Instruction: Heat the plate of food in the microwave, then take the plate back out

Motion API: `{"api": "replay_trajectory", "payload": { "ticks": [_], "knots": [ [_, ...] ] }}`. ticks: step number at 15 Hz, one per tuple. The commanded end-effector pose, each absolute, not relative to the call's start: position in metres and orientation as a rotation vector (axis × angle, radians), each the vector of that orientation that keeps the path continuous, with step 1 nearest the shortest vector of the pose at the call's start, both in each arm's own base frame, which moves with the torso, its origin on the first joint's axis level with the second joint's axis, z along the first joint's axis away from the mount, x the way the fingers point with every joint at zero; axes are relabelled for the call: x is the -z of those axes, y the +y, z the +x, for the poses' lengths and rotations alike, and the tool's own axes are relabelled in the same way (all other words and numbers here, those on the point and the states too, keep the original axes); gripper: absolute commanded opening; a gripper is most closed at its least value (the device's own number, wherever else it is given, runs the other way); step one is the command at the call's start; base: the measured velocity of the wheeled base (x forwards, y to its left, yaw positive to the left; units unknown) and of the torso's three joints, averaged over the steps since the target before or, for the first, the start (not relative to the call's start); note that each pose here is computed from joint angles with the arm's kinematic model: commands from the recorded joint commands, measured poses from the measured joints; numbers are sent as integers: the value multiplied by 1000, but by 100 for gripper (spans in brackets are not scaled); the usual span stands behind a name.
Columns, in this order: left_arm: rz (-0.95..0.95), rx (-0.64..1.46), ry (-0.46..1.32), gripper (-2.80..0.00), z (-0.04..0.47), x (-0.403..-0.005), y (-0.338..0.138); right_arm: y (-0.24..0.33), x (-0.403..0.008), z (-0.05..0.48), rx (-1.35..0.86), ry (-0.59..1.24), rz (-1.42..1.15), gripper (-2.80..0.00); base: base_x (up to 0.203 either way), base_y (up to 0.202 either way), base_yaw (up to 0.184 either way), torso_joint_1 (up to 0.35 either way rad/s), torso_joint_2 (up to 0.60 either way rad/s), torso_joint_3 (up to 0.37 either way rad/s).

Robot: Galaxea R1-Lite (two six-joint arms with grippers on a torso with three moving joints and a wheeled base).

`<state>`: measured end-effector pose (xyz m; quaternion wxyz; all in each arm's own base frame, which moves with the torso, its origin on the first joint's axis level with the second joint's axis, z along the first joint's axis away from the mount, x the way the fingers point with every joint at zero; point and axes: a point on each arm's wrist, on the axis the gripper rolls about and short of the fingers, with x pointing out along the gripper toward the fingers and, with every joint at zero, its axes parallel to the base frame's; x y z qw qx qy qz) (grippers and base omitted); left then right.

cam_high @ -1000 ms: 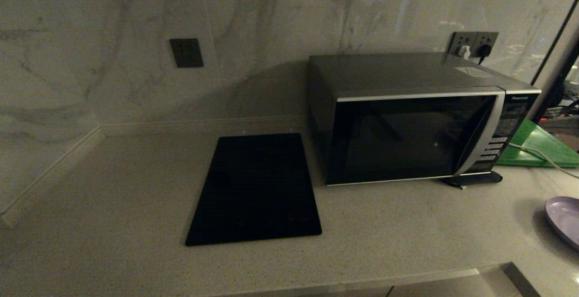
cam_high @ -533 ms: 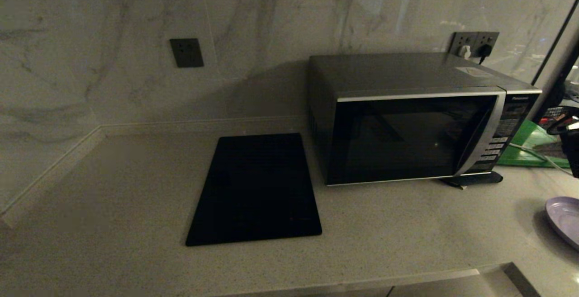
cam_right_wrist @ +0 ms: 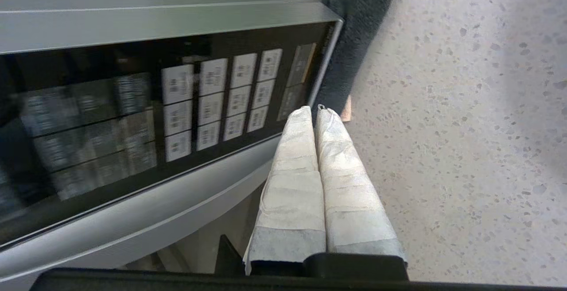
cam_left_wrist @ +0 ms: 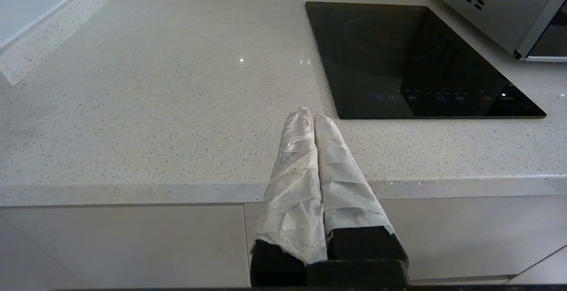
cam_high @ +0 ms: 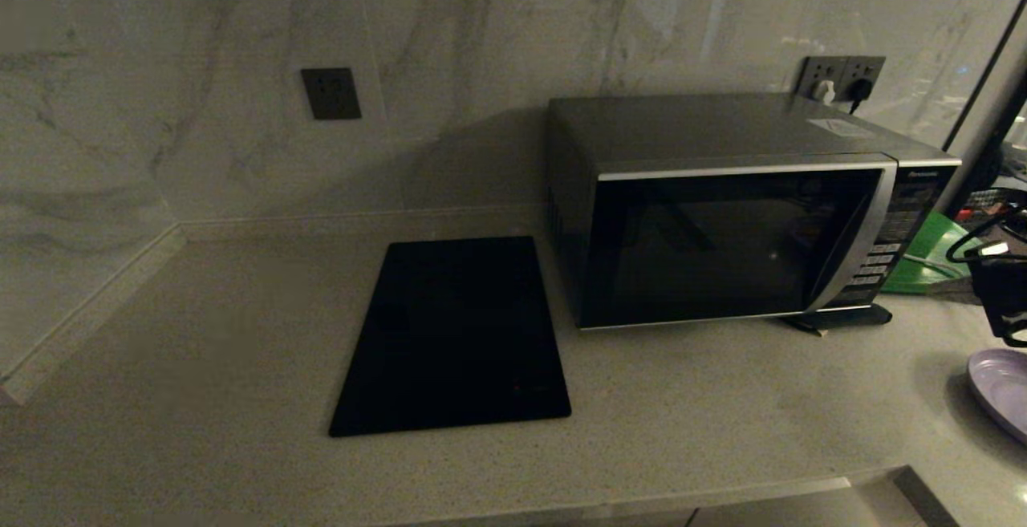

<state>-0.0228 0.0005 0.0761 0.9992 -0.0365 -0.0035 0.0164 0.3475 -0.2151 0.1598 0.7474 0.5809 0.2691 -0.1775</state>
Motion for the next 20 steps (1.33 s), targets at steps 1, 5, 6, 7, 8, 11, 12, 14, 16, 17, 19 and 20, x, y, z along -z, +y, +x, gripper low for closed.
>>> {"api": "replay_trajectory", "payload": {
  "ticks": [1,5,6,7,8,11,12,14,16,17,19,20],
  "knots": [
    [-74,-34,-6,-280,-23,-76,1,-216,-149,351,394,615,1290,-280,0,0,0,0,0,0],
    [-74,-34,-7,-280,-23,-76,1,-217,-139,356,368,644,1310,-280,0,0,0,0,0,0],
    [-74,-34,-6,-280,-23,-76,1,-218,-137,357,355,650,1316,-280,0,0,0,0,0,0],
    [-74,-34,-6,-280,-23,-76,1,-218,-136,358,348,654,1320,-280,0,0,0,0,0,0],
    [-74,-34,-6,-280,-23,-76,1,-217,-135,358,347,658,1321,-280,0,0,0,0,0,0],
    [-74,-34,-6,-280,-23,-76,1,-215,-135,360,341,663,1320,-280,0,0,0,0,0,0],
    [-74,-34,-6,-280,-23,-76,1,-215,-135,360,341,665,1320,-280,0,0,0,0,0,0],
    [-74,-34,-7,-280,-23,-76,1,-210,-135,358,340,677,1322,-280,0,0,0,0,0,0],
    [-74,-34,-6,-280,-23,-76,1,-200,-136,347,332,705,1334,-280,0,0,0,0,0,0],
    [-74,-34,-6,-280,-23,-76,1,-193,-141,339,320,714,1337,-280,0,0,0,0,0,0],
    [-74,-34,-6,-280,-23,-76,1,-176,-153,313,307,724,1333,-280,0,0,0,0,0,0],
    [-74,-34,-6,-280,-23,-76,1,-167,-159,300,297,727,1319,-280,0,0,0,0,0,0]
  ]
}}
